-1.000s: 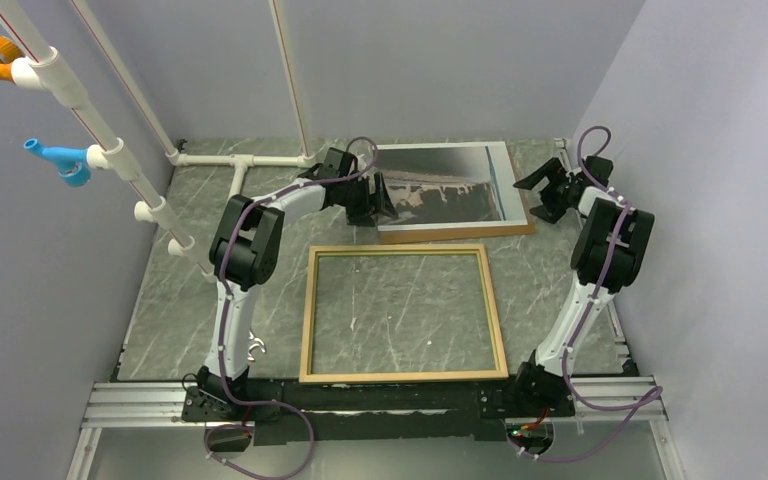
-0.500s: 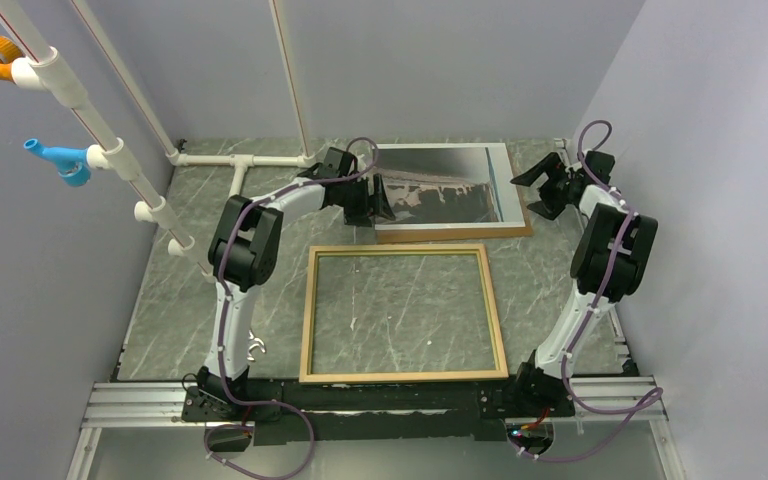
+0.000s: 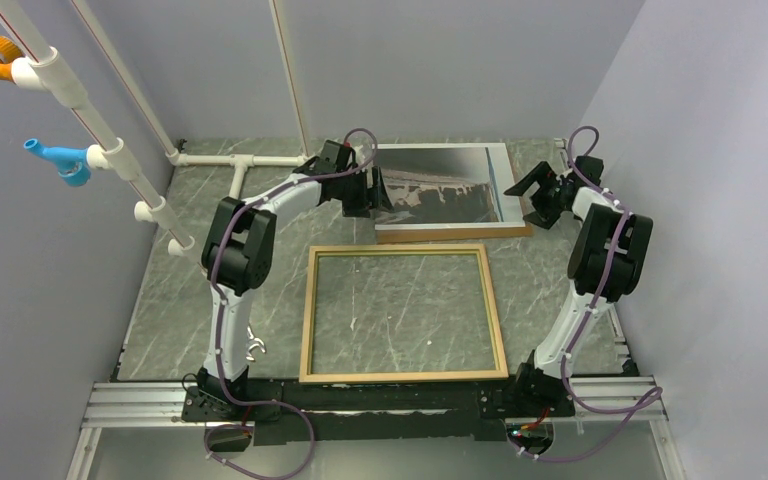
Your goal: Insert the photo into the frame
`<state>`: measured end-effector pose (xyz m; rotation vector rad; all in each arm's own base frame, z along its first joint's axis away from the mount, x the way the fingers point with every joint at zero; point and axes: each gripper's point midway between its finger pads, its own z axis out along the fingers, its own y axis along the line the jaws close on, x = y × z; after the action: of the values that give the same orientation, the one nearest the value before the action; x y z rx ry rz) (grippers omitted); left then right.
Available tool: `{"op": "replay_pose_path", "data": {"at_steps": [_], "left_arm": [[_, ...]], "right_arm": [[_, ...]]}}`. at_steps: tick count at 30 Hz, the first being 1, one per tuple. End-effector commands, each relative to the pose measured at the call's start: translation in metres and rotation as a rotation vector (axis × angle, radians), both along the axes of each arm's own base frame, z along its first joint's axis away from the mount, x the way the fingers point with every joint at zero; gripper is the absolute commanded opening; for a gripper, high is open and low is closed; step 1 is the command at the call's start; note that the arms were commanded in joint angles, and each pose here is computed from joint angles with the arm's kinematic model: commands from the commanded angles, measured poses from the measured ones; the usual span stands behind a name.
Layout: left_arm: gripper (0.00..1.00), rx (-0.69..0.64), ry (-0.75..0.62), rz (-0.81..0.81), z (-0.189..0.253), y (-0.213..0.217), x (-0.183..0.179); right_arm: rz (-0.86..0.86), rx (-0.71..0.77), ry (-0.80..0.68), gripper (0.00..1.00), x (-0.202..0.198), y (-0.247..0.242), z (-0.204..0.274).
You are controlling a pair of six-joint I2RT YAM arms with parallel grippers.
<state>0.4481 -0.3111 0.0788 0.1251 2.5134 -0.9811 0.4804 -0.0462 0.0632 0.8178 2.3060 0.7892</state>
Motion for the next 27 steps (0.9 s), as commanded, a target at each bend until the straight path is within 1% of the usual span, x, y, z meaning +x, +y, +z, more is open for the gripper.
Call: {"op": "replay_pose_path", "data": {"at_steps": [1,5,10,18,27], "left_arm": [[0.8,-0.044,-0.04,0.006,0.012,-0.009,0.017],[0.78,-0.045,-0.025,0.008,0.006,-0.012,0.021],[0.75,-0.057,-0.015,0.002,0.001,-0.016,0.023],[0.73,-0.092,-0.027,-0.018,0.009,-0.02,0.02],[0.7,-0.121,-0.059,-0.034,0.023,-0.019,0.017]], "right_arm": [[-0.031,-0.107,0.011,0.97,0.003,-0.017,0.004],[-0.029,-0.147,0.044,0.97,0.005,-0.019,-0.006],[-0.008,-0.141,0.065,0.97,0.005,-0.011,-0.017],[0.047,-0.068,0.033,0.96,0.007,0.015,-0.014],[0.097,0.054,-0.029,0.96,0.001,0.042,0.0]]}}
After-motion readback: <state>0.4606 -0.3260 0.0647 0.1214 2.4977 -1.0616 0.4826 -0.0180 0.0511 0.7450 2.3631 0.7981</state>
